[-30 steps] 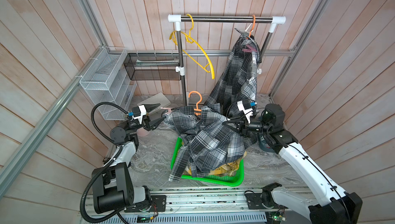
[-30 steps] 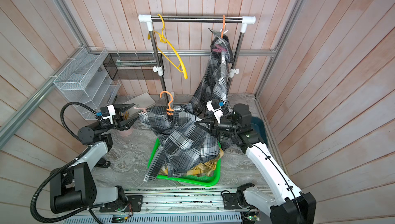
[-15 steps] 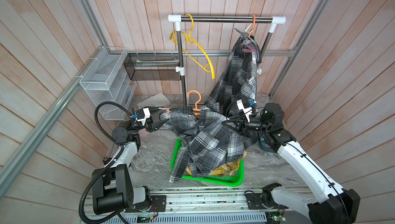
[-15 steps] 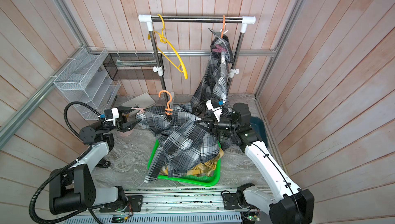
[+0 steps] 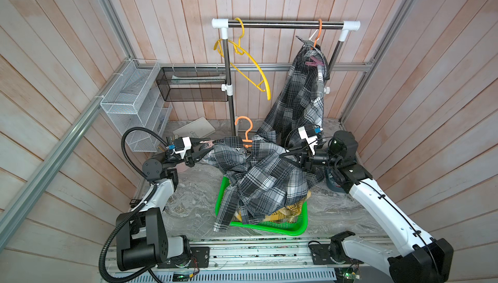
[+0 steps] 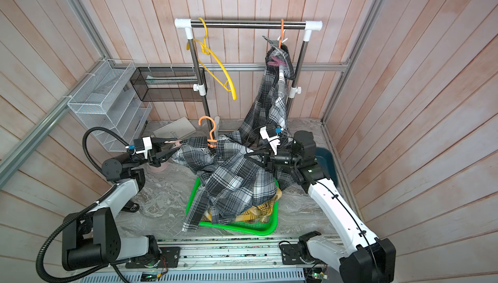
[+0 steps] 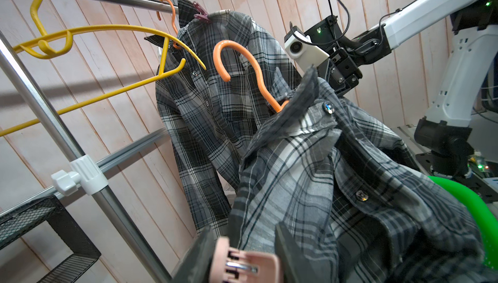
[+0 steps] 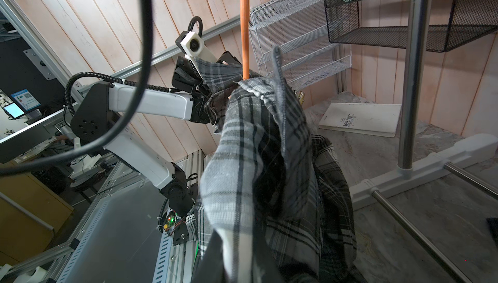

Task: Remove the clothespins securing long-sleeve shirts to the hanger
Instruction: Remove the clamp from the hanger.

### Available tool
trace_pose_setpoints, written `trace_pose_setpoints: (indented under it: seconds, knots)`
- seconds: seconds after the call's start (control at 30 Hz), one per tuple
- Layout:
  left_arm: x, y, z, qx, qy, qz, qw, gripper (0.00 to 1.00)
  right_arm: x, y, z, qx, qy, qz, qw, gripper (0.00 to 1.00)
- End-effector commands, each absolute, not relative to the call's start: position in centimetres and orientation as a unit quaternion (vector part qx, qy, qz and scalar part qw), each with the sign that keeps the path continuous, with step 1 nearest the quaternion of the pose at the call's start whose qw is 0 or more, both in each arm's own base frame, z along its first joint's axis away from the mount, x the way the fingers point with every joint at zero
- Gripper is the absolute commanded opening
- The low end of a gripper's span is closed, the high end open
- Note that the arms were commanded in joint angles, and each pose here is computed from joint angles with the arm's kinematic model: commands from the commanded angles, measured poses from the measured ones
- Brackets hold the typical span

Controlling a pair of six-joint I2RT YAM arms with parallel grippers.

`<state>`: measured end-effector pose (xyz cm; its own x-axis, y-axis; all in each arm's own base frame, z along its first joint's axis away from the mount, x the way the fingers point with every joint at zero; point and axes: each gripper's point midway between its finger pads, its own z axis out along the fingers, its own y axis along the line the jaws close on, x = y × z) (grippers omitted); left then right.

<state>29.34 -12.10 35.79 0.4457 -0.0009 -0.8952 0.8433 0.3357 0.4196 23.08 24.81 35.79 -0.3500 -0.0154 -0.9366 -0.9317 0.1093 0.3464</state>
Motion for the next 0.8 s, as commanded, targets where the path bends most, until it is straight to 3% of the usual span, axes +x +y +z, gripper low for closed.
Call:
trace_pose_setpoints:
  seconds: [0.0,0.3,0.43,0.77]
  knots:
    - [28.5,-12.6,36.6,0.517,0.408,-0.291,0.694,0.33,22.8,25.0,36.7,-0.399,0.594,0.546,0.436,0.00]
    - [28.5,-12.7,36.7,0.517,0.410,-0.294,0.692,0.17,23.0,24.9,36.6,-0.395,0.600,0.543,0.435,0.00]
    - [28.4,-12.7,37.4,0.515,0.408,-0.294,0.694,0.00,23.3,24.9,36.1,-0.388,0.610,0.538,0.433,0.00]
    - [28.0,-12.1,41.5,0.459,0.390,-0.290,0.743,0.00,23.9,25.2,32.9,-0.358,0.660,0.514,0.414,0.00]
